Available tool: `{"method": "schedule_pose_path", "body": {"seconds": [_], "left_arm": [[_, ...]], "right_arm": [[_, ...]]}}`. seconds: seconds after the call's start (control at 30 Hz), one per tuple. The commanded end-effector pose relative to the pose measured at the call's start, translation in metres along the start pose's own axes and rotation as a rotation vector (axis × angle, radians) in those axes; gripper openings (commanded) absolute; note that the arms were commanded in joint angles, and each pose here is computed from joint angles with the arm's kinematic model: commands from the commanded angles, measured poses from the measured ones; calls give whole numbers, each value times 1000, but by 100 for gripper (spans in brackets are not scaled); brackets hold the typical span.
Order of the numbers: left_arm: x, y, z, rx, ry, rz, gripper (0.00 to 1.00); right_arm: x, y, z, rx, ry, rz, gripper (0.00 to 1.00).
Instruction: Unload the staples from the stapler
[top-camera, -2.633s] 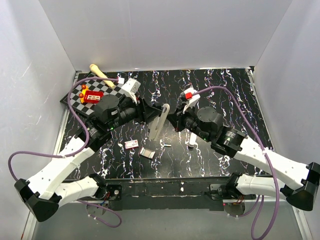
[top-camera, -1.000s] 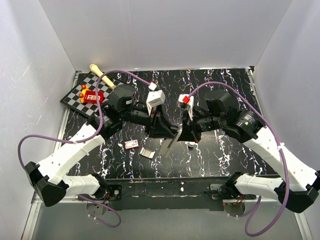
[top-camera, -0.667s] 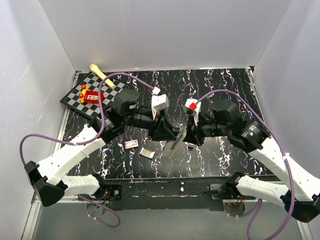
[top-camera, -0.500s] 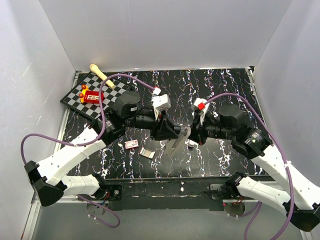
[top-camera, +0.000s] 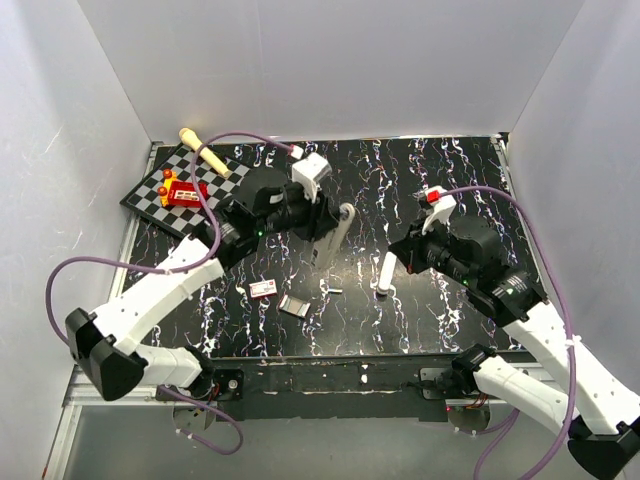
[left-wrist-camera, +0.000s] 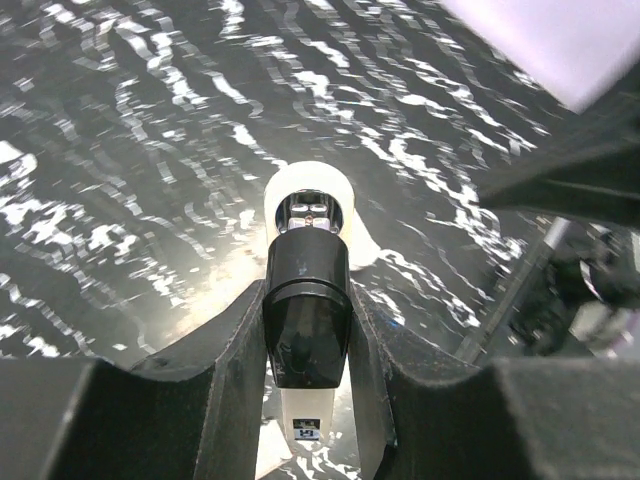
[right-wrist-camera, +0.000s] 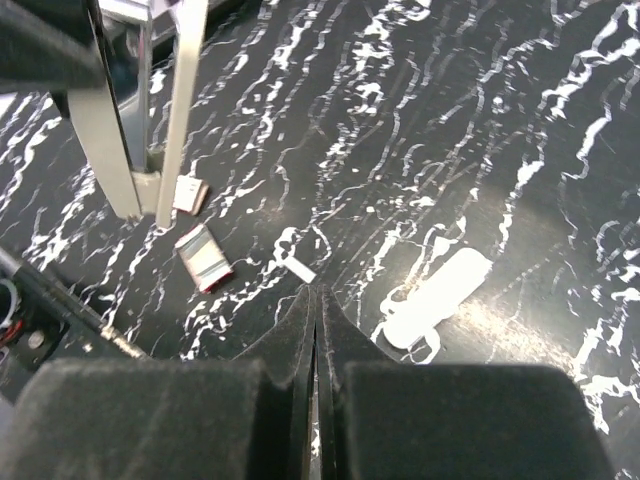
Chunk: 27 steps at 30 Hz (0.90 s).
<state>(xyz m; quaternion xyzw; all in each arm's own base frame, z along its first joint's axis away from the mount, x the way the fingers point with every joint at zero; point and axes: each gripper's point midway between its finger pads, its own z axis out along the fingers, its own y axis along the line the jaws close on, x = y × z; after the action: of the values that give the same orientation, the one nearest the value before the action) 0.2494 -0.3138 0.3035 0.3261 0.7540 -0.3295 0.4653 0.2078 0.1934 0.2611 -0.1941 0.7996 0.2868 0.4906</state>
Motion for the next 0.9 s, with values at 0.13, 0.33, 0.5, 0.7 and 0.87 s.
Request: {"method": "schedule_pose_path", "body": {"seconds": [0.13, 0.33, 0.5, 0.7, 0.87], "left_arm": [[-22, 114, 2, -357, -24, -168, 0], [-3, 172, 19, -477, 82, -187, 0], [20, 228, 34, -584, 186, -174, 0], [57, 273, 49, -613, 330, -146, 0], [92, 303, 58, -607, 416, -169, 0]], "right_arm": [[22, -41, 17, 243, 57, 167, 16], [45, -60, 30, 345, 111, 228, 48], [61, -71, 43, 411, 166, 251, 60], [70, -73, 54, 411, 185, 261, 61], [78, -70, 62, 380, 210, 256, 64]]}}
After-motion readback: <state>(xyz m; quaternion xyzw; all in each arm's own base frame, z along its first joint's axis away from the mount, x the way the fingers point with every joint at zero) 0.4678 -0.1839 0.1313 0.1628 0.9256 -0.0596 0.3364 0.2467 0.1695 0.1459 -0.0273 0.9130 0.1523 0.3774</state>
